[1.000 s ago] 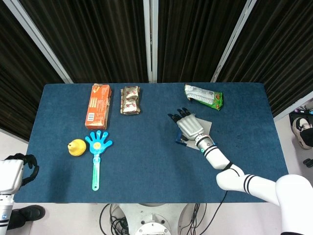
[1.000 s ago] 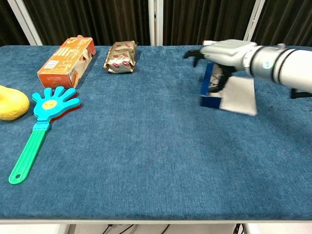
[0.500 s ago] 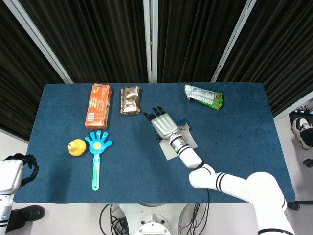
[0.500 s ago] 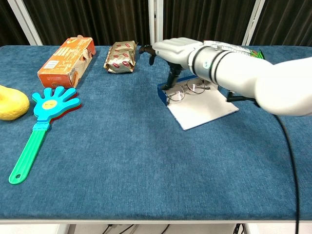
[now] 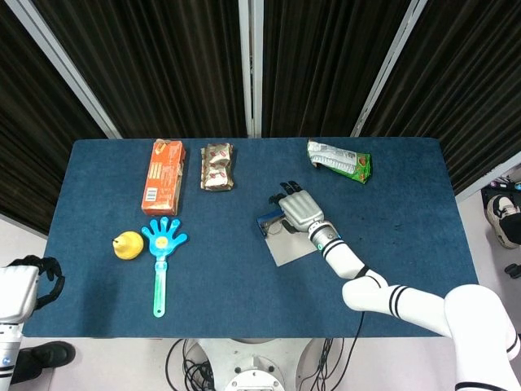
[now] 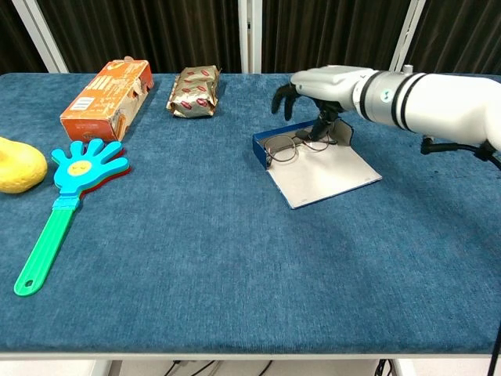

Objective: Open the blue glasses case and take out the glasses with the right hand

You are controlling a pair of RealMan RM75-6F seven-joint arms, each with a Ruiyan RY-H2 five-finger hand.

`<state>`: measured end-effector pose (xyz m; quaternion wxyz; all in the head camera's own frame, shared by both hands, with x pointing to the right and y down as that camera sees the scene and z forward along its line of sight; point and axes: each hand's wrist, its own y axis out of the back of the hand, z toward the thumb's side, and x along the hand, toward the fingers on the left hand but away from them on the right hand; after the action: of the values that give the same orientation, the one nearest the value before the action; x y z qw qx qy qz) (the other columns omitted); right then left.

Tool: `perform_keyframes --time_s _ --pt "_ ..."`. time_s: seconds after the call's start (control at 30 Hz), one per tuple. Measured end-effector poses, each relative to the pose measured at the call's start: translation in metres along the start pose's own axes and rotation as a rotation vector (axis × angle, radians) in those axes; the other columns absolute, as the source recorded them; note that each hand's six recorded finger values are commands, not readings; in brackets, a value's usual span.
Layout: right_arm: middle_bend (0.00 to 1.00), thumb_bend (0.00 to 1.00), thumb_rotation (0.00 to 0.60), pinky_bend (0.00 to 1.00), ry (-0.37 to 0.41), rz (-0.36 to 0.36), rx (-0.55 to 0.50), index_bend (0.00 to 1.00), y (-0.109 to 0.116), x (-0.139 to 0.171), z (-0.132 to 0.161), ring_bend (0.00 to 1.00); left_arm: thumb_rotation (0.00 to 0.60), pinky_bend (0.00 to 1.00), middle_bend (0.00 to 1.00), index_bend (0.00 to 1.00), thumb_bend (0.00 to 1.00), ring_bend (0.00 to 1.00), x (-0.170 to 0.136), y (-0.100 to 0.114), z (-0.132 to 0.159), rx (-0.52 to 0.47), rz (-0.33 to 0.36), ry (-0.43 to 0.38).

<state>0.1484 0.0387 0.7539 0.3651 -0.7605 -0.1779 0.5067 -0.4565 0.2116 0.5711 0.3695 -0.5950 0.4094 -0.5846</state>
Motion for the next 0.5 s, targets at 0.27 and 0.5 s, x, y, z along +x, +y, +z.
perform_keyframes --time_s 0.27,0.5 --pt "0.3 0.4 0.6 0.0 -0.005 0.003 -0.002 0.34 -0.0046 -0.0029 -0.006 0.0 0.6 0.52 0.61 0.61 0.38 0.45 0.0 0.0 -0.0003 -0.001 0.0 0.001" --pt "0.31 0.4 0.6 0.0 -0.025 0.0 0.004 0.38 -0.005 -0.0074 -0.0117 0.0 0.6 0.52 0.61 0.61 0.38 0.45 0.0 0.0 -0.0004 -0.003 0.0 0.001"
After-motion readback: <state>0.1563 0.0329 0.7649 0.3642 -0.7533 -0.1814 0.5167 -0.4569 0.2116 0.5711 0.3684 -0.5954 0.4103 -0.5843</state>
